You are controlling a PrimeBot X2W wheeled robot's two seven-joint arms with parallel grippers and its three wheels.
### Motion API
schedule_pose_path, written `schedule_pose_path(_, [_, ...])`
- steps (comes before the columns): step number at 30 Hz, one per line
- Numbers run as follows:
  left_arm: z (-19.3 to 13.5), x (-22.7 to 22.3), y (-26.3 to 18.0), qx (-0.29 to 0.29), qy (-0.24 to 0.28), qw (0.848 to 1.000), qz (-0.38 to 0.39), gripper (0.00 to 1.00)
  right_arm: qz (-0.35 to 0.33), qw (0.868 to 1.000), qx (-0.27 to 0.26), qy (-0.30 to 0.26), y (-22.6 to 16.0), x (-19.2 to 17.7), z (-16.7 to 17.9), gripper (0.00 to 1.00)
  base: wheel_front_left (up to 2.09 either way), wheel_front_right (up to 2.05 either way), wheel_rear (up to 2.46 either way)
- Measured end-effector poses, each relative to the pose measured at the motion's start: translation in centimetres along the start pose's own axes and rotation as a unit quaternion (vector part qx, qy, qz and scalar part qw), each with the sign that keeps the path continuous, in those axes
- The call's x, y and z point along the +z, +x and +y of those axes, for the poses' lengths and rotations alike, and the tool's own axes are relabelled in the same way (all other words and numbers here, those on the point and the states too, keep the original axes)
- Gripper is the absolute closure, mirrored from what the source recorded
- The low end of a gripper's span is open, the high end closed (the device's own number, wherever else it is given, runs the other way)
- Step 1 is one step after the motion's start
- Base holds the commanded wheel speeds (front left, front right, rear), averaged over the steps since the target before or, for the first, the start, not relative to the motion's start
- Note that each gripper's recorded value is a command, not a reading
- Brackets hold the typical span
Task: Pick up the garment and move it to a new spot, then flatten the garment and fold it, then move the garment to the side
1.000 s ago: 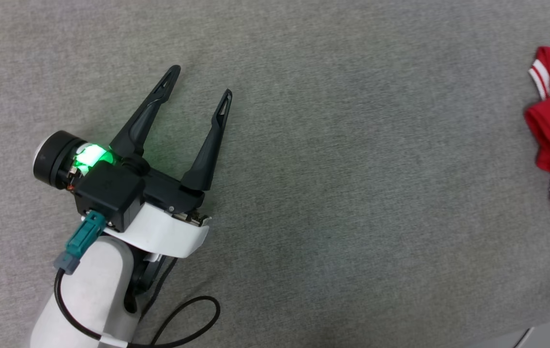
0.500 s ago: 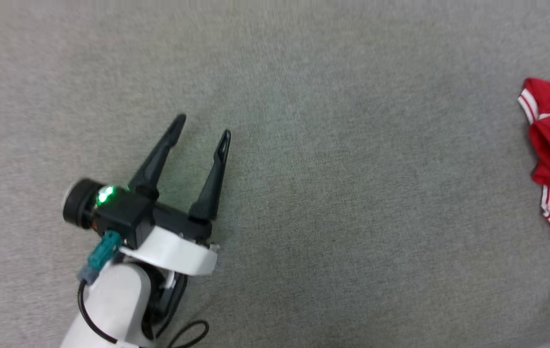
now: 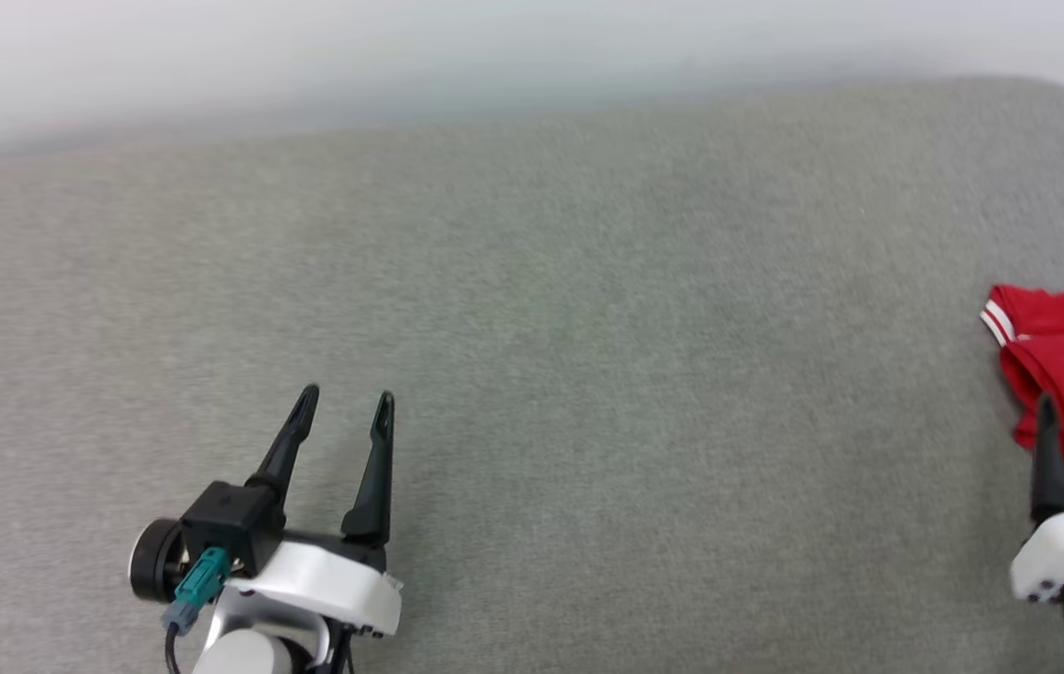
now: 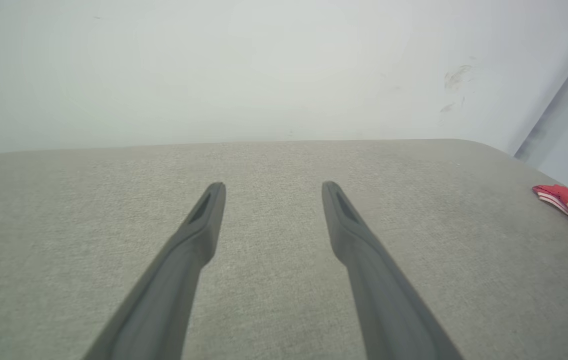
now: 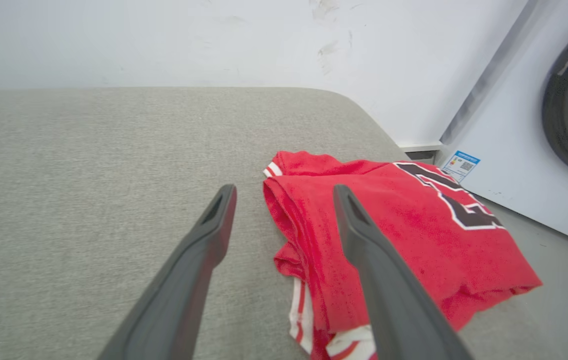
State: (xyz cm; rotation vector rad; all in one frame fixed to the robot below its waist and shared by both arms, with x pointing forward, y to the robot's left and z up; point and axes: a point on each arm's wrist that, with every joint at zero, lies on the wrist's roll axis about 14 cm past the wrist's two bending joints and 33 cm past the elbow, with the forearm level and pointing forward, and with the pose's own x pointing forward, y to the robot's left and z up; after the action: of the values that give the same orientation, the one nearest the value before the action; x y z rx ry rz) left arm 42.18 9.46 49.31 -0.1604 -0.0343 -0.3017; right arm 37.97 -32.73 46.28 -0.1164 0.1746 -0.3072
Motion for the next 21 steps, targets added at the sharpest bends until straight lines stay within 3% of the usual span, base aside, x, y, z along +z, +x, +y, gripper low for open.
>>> schedule_pose_path(10, [5.3, 3.0, -5.6, 0.105, 0.029, 0.994, -0.027, 0.0, -0.051, 0.99, 0.121, 0.059, -3.9, 3.5, 8.8, 0.0, 0.0, 0.0, 0.0])
schedule_pose_path(21, [6.0, 3.4, -9.8, 0.131, 0.042, 0.99, -0.033, 0.0, -0.099, 0.979, 0.161, 0.069, -8.5, 7.1, 10.0, 0.0, 0.0, 0.0, 0.0])
